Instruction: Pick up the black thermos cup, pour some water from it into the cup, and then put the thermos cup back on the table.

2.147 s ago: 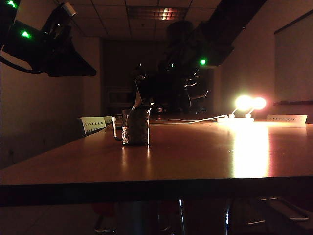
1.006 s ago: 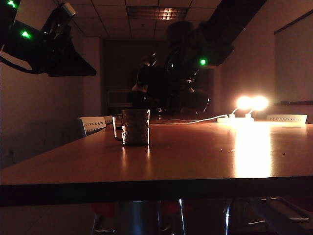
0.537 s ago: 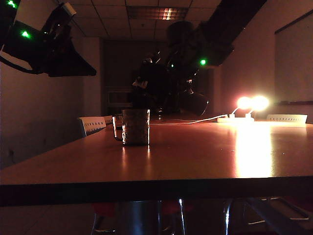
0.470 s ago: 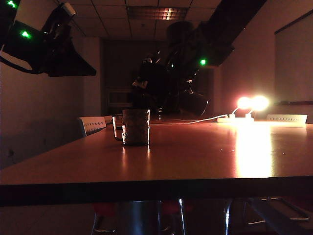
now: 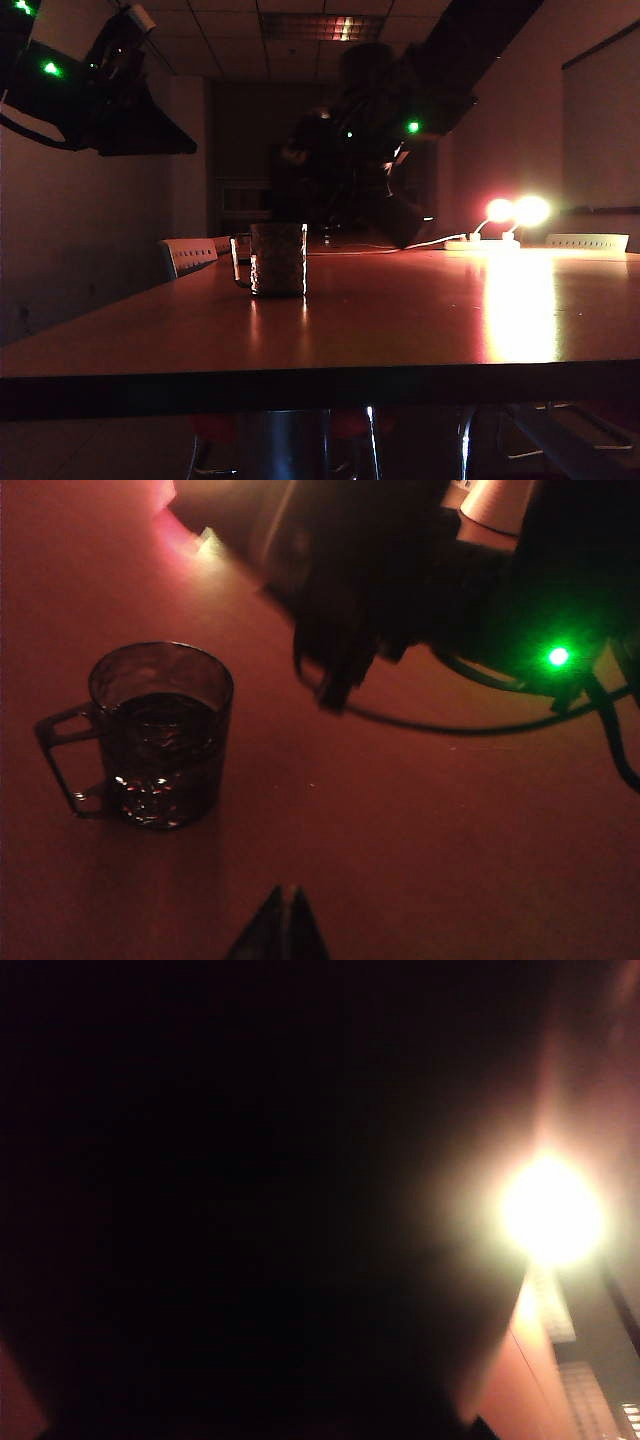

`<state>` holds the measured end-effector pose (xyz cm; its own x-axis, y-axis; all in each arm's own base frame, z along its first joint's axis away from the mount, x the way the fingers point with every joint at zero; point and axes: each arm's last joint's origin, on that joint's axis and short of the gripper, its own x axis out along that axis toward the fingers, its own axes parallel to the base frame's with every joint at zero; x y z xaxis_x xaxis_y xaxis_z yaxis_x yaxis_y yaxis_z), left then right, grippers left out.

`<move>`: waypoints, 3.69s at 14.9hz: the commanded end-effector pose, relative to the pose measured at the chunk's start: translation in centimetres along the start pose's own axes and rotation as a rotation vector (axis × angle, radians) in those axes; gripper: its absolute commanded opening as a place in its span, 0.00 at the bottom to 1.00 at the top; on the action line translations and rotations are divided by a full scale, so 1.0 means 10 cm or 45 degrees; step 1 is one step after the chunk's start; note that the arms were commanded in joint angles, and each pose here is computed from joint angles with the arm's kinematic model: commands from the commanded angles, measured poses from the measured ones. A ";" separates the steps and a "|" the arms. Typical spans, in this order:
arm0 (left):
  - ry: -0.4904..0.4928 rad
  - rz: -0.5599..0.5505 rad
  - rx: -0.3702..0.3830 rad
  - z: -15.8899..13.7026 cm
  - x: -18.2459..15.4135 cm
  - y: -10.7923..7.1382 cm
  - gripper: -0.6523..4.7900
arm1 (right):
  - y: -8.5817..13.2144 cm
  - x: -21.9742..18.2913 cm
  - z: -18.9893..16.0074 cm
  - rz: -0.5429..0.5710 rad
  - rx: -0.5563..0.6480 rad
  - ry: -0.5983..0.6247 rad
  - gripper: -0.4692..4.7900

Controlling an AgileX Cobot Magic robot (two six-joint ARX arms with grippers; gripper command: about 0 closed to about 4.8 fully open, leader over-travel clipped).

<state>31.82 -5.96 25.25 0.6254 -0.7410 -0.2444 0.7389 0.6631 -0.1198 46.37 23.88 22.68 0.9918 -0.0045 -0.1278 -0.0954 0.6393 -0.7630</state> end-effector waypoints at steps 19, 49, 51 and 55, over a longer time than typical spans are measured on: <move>-0.003 -0.033 -0.033 0.03 -0.02 -0.03 0.11 | -0.73 -0.28 0.22 -0.391 0.906 0.114 0.22; 0.005 -0.043 -0.041 0.02 -0.02 -0.03 0.11 | -0.63 -0.05 -0.56 0.119 1.259 -0.065 0.57; 0.013 -0.044 -0.048 0.01 -0.02 -0.03 0.11 | -0.63 -0.06 -0.58 0.089 1.278 -0.141 0.78; 0.010 -0.042 -0.044 0.02 -0.02 -0.03 0.11 | -0.52 0.01 -0.68 0.086 1.277 -0.135 0.78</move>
<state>31.56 -5.97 25.18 0.6003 -0.7565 -0.2593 0.7435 0.6474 -0.1676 46.44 15.25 21.20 0.9872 0.0877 -0.1331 -0.0726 0.9908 0.1143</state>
